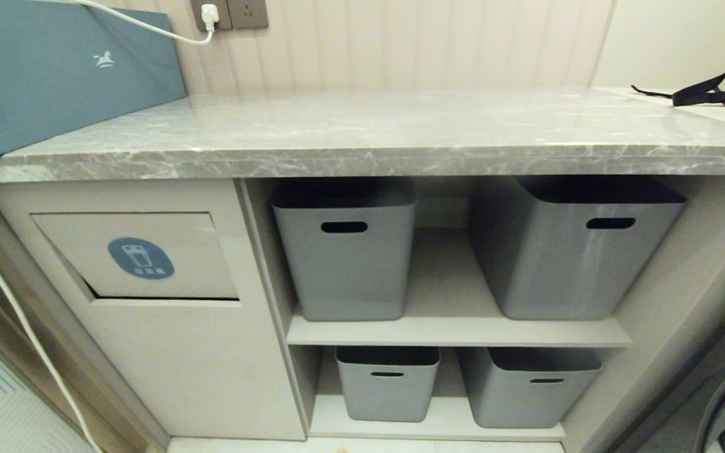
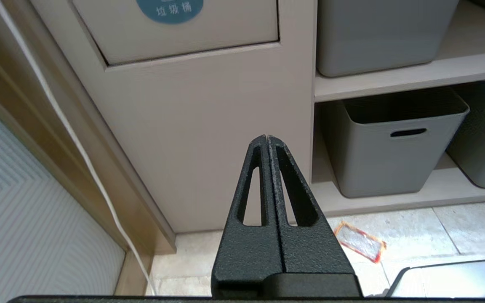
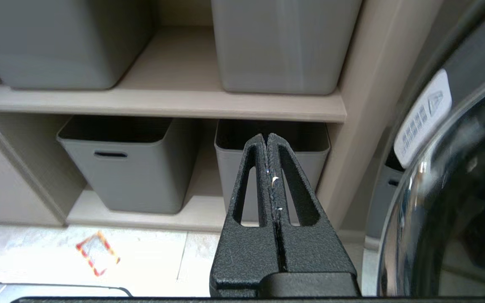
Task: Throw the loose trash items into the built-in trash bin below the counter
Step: Pick up the garbage
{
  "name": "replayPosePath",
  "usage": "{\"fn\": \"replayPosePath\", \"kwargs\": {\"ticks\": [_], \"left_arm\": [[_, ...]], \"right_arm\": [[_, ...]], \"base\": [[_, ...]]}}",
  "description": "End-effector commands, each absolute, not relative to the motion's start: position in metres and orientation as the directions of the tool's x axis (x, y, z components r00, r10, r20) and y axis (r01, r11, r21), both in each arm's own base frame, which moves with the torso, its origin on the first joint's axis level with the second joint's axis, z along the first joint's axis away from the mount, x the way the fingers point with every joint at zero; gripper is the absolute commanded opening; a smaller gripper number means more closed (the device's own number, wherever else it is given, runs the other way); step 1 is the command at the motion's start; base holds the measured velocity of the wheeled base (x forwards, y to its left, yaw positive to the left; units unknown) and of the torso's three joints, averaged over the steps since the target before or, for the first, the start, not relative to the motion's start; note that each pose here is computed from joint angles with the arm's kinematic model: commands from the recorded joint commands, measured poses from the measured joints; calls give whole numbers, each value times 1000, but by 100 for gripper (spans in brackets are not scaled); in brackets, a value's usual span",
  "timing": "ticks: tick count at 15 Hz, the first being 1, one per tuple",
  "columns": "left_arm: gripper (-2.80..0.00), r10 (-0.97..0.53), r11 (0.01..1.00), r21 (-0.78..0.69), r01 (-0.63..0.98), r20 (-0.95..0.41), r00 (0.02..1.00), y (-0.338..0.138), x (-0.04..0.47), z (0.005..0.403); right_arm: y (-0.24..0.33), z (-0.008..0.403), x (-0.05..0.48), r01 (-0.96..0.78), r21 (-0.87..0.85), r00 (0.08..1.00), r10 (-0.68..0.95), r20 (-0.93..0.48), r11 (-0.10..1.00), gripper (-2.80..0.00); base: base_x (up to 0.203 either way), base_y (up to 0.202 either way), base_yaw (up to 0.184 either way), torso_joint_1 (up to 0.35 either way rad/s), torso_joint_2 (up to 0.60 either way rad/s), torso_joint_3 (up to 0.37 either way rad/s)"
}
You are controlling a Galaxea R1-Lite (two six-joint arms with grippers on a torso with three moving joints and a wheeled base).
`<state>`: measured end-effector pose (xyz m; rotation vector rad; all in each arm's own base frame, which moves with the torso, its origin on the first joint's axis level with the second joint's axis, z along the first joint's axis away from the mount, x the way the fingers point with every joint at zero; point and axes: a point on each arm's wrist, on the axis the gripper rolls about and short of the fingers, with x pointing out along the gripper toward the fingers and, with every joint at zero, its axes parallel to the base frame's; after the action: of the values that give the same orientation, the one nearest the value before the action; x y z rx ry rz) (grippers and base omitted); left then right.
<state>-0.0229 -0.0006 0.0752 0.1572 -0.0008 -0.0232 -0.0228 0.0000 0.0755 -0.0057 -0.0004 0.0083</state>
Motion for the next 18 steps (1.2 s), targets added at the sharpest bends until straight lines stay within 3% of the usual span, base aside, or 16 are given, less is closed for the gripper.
{"fn": "replayPosePath", "kwargs": {"ticks": [1, 11, 18], "left_arm": [[-280, -23, 987, 157, 23, -3, 1000, -1, -23, 75], [-280, -23, 988, 151, 23, -3, 1000, -1, -23, 75], [-280, -23, 988, 151, 23, -3, 1000, -1, -23, 75]], "right_arm": [[0, 76, -23, -9, -6, 1000, 9, 2, 1000, -280], [0, 76, -23, -9, -6, 1000, 9, 3, 1000, -280], [0, 76, -23, -9, -6, 1000, 9, 3, 1000, -280]], "base": [[-129, 0, 0, 7, 3, 6], [-185, 0, 1, 0, 3, 3], [0, 0, 0, 0, 0, 0]]}}
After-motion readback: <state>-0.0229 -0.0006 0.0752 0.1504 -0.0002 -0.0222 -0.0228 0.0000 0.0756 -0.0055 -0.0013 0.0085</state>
